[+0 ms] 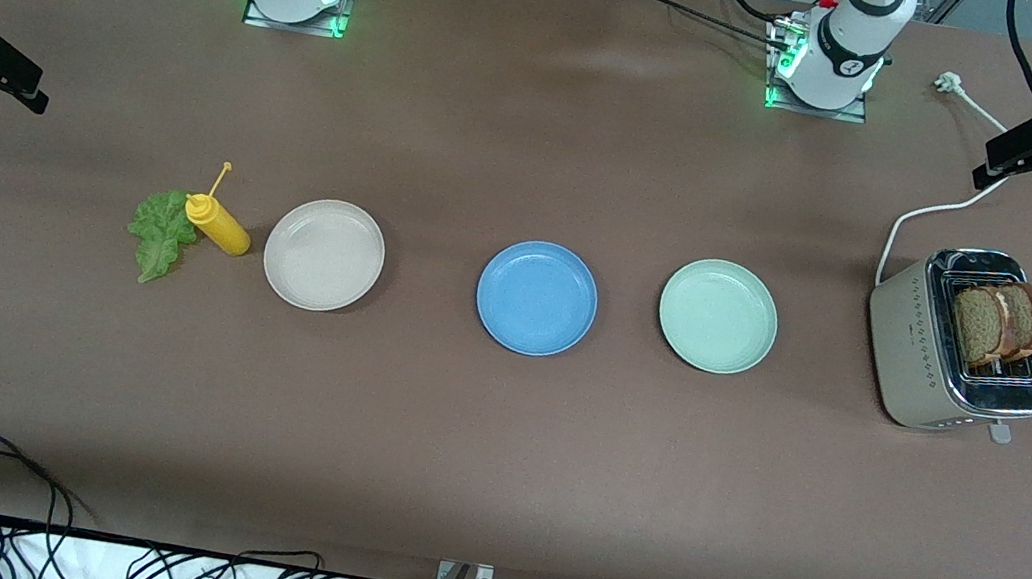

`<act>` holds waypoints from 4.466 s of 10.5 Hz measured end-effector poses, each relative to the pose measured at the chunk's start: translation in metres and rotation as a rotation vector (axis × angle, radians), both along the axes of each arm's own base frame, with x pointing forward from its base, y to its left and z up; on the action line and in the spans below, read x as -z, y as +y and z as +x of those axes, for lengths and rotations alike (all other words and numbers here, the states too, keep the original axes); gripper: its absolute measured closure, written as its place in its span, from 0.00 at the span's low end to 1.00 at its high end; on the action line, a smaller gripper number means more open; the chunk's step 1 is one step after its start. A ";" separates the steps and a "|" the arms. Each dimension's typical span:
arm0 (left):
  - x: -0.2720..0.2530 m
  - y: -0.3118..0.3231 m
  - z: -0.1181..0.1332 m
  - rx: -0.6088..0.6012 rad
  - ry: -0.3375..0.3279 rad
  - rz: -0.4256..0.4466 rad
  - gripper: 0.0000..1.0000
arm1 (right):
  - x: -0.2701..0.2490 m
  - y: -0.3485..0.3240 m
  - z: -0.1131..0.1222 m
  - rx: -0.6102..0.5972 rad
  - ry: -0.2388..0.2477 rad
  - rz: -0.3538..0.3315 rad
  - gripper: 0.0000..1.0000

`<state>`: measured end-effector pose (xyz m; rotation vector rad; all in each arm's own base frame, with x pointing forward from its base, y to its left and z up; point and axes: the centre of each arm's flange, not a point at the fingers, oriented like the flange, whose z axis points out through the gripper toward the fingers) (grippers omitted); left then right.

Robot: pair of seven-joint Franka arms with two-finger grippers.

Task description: Make sandwich in blue plate with both arms

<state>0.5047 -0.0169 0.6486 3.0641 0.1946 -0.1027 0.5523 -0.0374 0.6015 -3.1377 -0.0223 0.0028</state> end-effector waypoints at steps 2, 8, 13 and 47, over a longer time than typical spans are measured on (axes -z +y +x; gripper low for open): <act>0.001 0.000 0.000 0.000 0.001 0.000 0.00 | 0.000 0.000 0.000 0.000 0.000 0.000 0.00; 0.001 0.001 0.001 -0.001 0.003 0.000 0.00 | 0.000 0.000 0.000 0.001 0.000 0.000 0.00; 0.002 0.001 0.001 -0.001 0.004 0.000 0.00 | 0.000 -0.001 0.000 0.002 0.000 0.000 0.00; 0.187 0.083 0.042 -0.079 0.050 0.102 0.00 | -0.002 -0.012 -0.001 0.021 -0.003 0.000 0.00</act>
